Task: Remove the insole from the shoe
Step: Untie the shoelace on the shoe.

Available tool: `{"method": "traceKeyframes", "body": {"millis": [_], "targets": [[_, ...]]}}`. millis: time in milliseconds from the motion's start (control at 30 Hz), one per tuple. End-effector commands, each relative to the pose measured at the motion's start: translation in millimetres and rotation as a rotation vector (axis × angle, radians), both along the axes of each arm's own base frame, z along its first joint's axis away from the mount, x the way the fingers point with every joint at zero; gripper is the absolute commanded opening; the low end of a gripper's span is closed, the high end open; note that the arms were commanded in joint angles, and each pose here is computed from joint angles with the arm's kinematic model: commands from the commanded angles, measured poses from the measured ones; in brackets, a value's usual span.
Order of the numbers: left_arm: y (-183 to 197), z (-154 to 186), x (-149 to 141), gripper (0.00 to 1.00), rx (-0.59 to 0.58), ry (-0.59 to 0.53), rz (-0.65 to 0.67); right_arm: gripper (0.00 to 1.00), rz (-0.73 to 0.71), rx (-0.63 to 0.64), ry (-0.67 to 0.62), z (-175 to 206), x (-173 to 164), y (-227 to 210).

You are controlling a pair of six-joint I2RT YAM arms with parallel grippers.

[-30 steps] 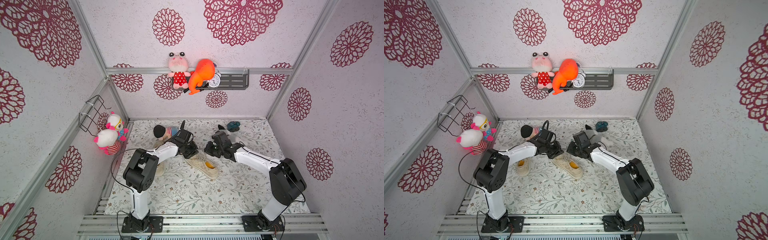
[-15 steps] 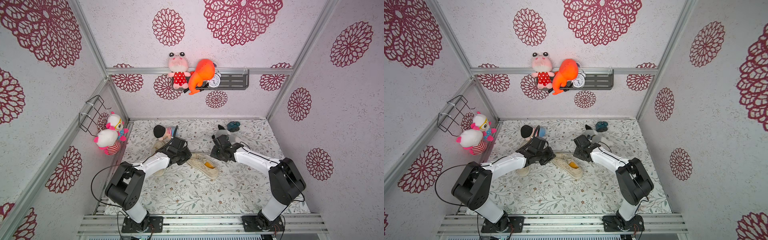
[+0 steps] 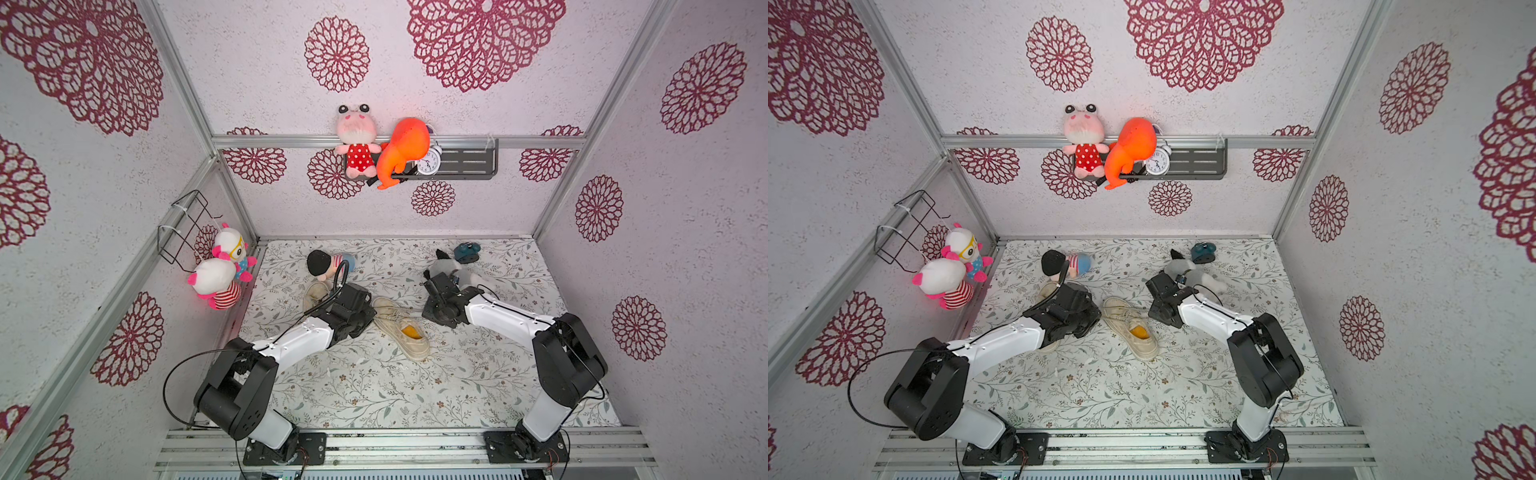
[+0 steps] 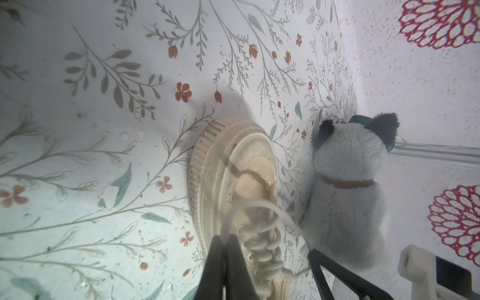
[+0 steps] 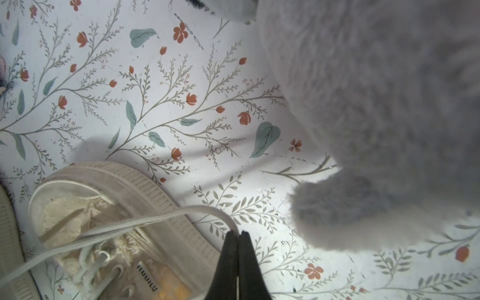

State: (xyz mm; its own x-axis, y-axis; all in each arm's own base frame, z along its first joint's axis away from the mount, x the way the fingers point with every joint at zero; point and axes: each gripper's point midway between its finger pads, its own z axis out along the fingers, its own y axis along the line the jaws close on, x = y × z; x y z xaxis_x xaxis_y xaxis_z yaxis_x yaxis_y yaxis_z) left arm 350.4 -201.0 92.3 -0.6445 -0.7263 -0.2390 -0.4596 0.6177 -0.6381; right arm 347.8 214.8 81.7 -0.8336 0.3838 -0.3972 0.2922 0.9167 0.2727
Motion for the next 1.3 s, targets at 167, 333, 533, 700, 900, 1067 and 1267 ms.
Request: {"method": "traceKeyframes", "body": {"millis": [167, 333, 533, 700, 900, 1067, 1267], "targets": [[17.6, -0.3, 6.0, 0.39, 0.017, -0.027, 0.128, 0.00, -0.030, -0.052, 0.034, -12.0, -15.5, -15.1], [37.4, 15.8, 4.4, 0.61, 0.132, -0.042, 0.156, 0.30, 0.133, -0.062, -0.027, 29.0, -2.1, 1.5], [48.3, 45.7, 10.6, 0.62, 0.241, -0.116, 0.065, 0.40, 0.504, -0.043, -0.051, 70.6, -18.4, 36.3], [23.7, 35.5, 8.5, 0.58, 0.225, -0.093, -0.122, 0.22, 0.761, -0.022, 0.031, 60.7, -64.3, 70.1], [11.0, 15.0, -1.2, 0.58, 0.185, -0.054, -0.202, 0.14, 0.796, -0.055, 0.080, 36.9, -66.0, 79.1], [6.4, 5.8, -4.0, 0.58, 0.167, -0.028, -0.226, 0.12, 0.801, -0.165, 0.154, 12.9, -59.6, 69.4], [-8.1, -5.5, -1.6, 0.60, 0.124, 0.003, -0.281, 0.26, 0.802, -0.248, 0.191, -3.0, -56.4, 58.8]]}}
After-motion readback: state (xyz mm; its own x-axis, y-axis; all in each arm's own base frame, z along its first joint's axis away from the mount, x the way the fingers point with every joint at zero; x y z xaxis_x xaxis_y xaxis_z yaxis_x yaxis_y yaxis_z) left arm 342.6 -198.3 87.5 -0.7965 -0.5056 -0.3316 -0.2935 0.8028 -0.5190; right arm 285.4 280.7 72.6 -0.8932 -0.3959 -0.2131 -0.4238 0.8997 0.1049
